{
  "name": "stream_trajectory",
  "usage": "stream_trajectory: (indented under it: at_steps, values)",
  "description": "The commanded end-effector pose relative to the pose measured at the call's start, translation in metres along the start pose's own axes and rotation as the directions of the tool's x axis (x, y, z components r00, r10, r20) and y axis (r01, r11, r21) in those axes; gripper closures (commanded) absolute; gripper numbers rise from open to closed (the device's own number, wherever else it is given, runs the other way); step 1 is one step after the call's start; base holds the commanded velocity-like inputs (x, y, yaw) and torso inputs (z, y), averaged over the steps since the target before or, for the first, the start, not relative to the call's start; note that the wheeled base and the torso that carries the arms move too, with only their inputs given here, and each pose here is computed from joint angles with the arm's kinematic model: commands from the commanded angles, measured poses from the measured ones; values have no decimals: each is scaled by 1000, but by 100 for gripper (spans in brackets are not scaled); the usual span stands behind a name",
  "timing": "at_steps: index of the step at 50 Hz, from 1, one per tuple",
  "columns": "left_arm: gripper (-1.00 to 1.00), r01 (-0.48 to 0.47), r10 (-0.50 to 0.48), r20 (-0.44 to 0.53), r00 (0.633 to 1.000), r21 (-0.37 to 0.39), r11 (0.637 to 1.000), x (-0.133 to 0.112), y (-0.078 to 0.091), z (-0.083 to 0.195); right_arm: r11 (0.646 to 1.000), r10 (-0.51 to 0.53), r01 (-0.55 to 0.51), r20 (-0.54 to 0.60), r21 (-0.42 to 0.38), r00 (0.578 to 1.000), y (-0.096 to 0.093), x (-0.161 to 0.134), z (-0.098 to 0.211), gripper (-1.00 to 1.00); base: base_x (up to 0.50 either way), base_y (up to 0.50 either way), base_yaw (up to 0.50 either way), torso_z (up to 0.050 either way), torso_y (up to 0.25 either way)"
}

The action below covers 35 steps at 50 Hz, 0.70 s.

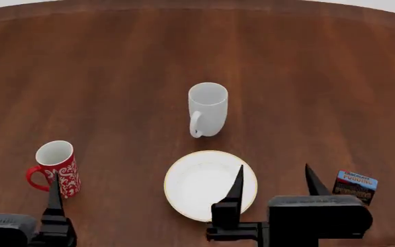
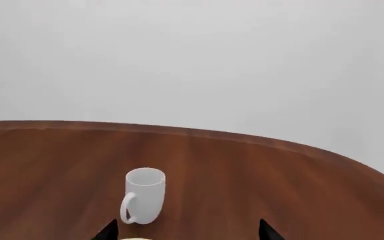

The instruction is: Put the white mug on the plate.

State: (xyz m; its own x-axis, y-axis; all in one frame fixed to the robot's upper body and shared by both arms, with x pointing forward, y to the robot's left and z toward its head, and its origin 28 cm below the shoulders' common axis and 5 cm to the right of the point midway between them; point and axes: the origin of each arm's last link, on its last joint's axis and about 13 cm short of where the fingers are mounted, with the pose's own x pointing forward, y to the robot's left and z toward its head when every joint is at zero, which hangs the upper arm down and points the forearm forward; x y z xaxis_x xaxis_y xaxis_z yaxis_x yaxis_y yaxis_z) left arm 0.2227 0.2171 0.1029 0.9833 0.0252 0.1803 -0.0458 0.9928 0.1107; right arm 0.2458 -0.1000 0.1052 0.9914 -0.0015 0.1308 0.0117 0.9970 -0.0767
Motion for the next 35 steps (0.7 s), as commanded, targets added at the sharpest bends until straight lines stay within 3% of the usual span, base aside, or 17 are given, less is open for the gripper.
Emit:
stream_trajectory:
  at_steps: [1,13,35]
  values:
    - [-100,-3,6,133,991,-22,1000,8,12,60,998,5,7,199,-57,980,-8,14,77,-100,0,0,0,0,0]
    - [-100,-25,28,210,977,-15,1000,17,21,78,999,-29,32,295,-4,955,-19,18,111,-100,0,0,0,0,0]
    - [-100,-34,36,221,975,-16,999,20,24,78,997,-58,70,311,-27,949,-17,19,109,-100,0,0,0,0,0]
